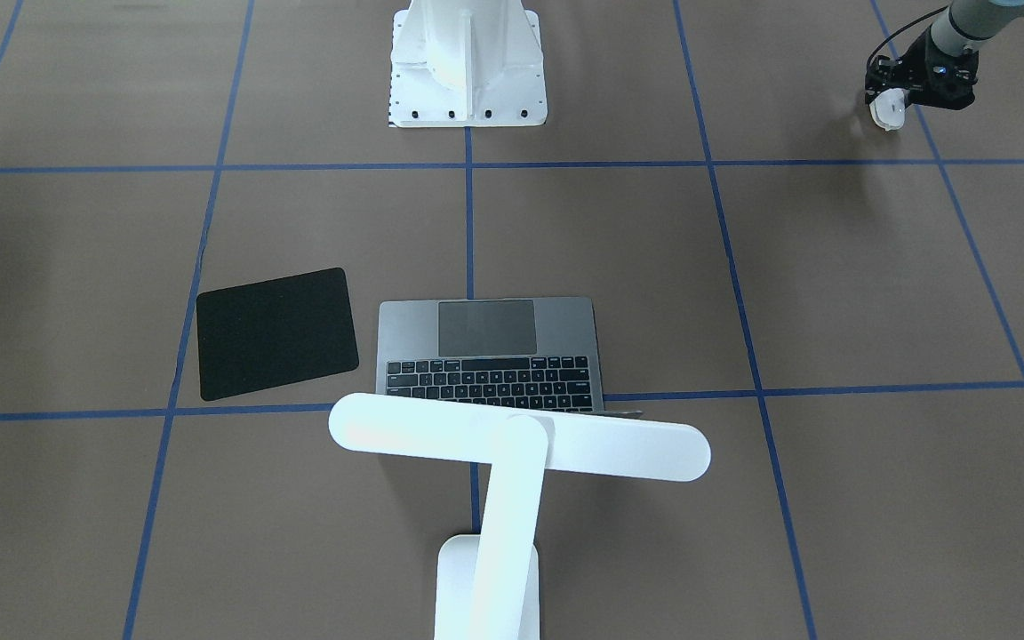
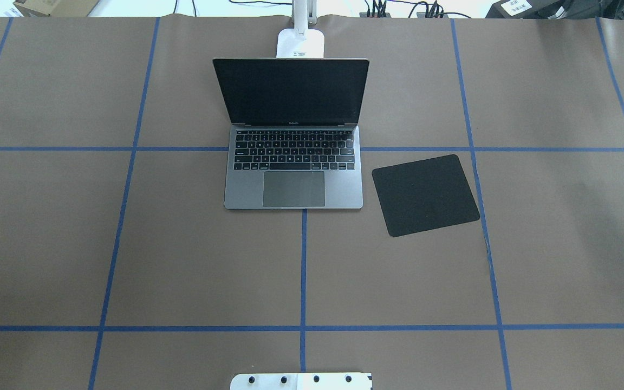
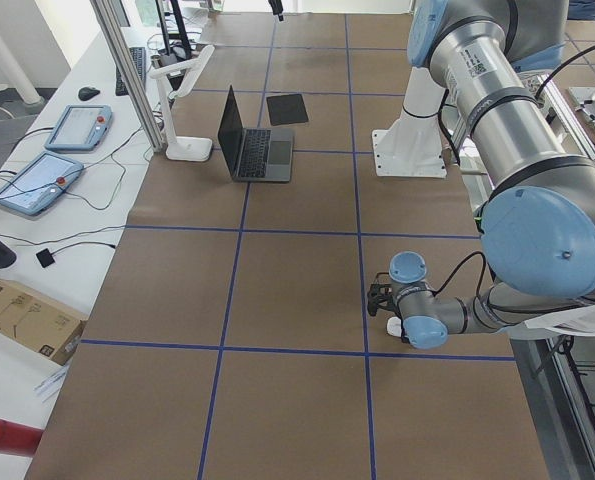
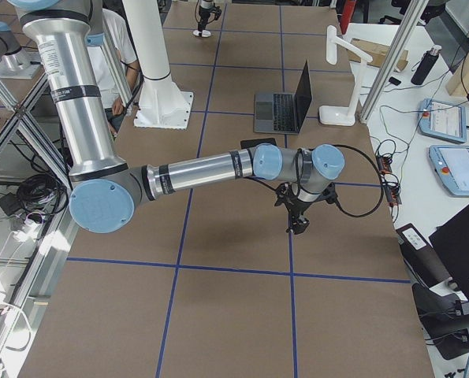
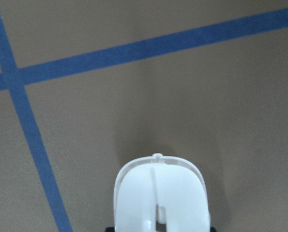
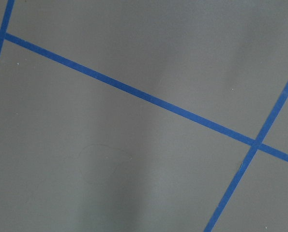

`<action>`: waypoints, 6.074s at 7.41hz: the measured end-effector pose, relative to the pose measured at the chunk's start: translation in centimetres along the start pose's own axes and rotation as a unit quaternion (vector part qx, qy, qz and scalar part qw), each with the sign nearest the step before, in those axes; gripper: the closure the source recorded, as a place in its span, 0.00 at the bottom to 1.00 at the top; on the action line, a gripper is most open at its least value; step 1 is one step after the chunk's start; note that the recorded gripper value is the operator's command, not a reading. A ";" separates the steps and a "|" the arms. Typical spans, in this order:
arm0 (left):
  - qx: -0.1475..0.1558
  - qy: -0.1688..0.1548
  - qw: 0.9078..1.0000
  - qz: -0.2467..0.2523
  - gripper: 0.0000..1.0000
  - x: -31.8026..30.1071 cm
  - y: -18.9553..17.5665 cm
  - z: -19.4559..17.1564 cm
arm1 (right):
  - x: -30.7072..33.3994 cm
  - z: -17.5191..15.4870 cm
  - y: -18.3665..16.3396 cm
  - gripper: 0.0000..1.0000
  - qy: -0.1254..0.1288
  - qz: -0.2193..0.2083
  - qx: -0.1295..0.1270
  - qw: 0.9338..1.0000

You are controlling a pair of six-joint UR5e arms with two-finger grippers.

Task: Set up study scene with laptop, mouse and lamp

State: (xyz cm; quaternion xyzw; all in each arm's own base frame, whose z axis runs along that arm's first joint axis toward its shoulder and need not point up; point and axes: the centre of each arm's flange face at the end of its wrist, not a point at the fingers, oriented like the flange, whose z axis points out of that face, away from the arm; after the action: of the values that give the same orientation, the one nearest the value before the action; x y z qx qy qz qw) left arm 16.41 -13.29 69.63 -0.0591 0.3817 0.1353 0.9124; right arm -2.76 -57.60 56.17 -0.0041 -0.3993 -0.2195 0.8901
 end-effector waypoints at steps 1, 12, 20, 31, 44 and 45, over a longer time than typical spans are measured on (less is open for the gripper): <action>0.006 0.013 1.000 0.001 0.62 0.6 -0.2 -0.5 | -0.1 -0.1 -0.1 0.01 0.000 -0.001 0.000 1.000; 0.173 0.170 0.970 -0.011 0.61 22.0 -14.5 -10.4 | 0.1 0.8 -0.5 0.01 -0.003 0.002 -0.007 1.000; 0.187 0.121 0.973 -0.053 0.60 52.7 -32.2 -18.8 | 1.1 1.5 -0.8 0.00 -0.001 -0.006 0.000 1.000; 0.216 0.018 0.967 -0.131 0.60 84.1 -50.1 -14.8 | 2.5 3.1 -1.5 0.00 -0.016 -0.001 -0.003 1.000; 0.205 0.021 0.967 -0.152 0.10 86.8 -48.3 -13.0 | 2.4 3.1 -1.6 0.01 -0.022 0.000 -0.001 1.000; 0.207 0.025 0.966 -0.151 0.07 86.7 -48.5 -13.6 | 2.3 3.1 -1.7 0.00 -0.022 0.000 0.000 1.000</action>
State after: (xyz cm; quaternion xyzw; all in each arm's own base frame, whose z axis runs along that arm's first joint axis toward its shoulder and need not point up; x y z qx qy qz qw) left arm 79.61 -45.05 -1.48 0.0711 0.4103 -0.0878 0.9049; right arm -4.24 -59.47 59.65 -0.0091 -0.4187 -0.2200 0.8810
